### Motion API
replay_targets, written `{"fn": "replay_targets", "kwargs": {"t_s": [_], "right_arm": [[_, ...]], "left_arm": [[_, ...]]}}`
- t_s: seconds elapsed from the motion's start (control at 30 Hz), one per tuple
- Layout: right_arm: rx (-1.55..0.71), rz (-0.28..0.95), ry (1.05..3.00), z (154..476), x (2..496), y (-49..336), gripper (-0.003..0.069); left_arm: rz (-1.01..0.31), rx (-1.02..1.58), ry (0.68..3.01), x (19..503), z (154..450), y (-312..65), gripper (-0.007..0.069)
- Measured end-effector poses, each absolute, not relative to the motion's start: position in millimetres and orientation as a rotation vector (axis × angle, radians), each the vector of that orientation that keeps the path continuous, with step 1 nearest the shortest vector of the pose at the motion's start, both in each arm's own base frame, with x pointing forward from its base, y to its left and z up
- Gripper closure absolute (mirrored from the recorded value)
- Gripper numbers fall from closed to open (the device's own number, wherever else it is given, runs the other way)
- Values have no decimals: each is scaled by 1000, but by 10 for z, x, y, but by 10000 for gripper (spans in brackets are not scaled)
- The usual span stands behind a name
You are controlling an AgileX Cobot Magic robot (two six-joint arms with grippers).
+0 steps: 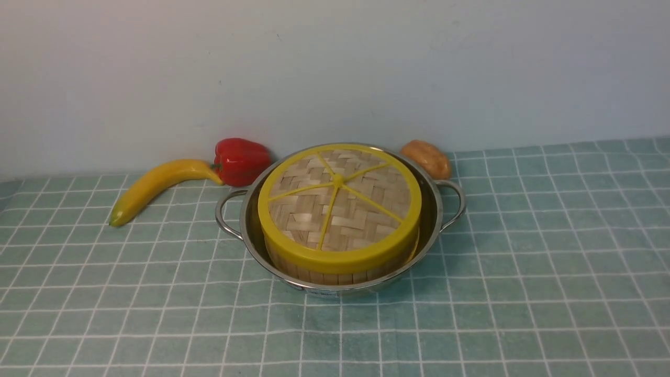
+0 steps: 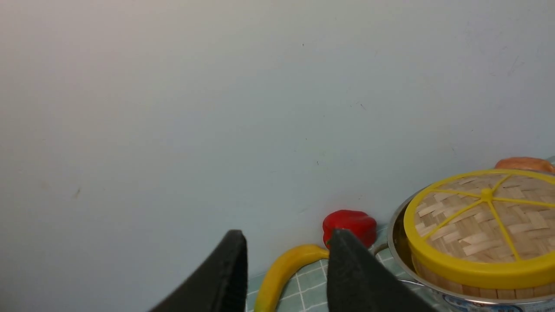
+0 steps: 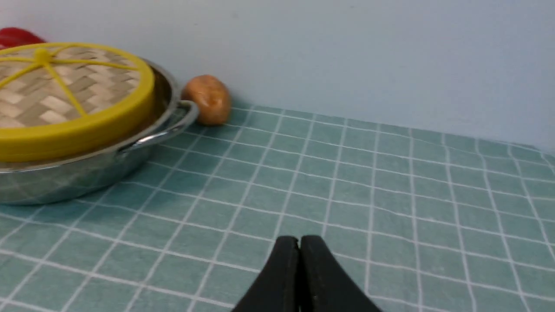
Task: Place the steamer in the pot on the blue tablecloth, and put the lid on the steamer.
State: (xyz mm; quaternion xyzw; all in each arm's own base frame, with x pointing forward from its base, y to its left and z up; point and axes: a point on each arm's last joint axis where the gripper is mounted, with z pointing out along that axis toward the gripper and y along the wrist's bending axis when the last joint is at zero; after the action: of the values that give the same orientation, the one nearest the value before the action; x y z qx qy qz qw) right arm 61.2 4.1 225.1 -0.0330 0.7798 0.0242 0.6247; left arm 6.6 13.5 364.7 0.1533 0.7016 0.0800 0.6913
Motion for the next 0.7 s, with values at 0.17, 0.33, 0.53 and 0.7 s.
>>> {"fn": "replay_targets", "kwargs": {"t_s": [0.17, 0.33, 0.53, 0.7], "right_arm": [[29, -17, 1743, 2062, 555, -25, 633], [101, -29, 1714, 1970, 549, -48, 619], [126, -10, 1720, 1945, 552, -47, 601], [128, -8, 1720, 1945, 552, -47, 591]], "left_arm": [[179, 343, 1569, 67, 3645, 135, 372], [178, 343, 1569, 67, 3645, 134, 372], [176, 343, 1569, 67, 3645, 134, 372], [176, 343, 1569, 67, 3645, 134, 372]]}}
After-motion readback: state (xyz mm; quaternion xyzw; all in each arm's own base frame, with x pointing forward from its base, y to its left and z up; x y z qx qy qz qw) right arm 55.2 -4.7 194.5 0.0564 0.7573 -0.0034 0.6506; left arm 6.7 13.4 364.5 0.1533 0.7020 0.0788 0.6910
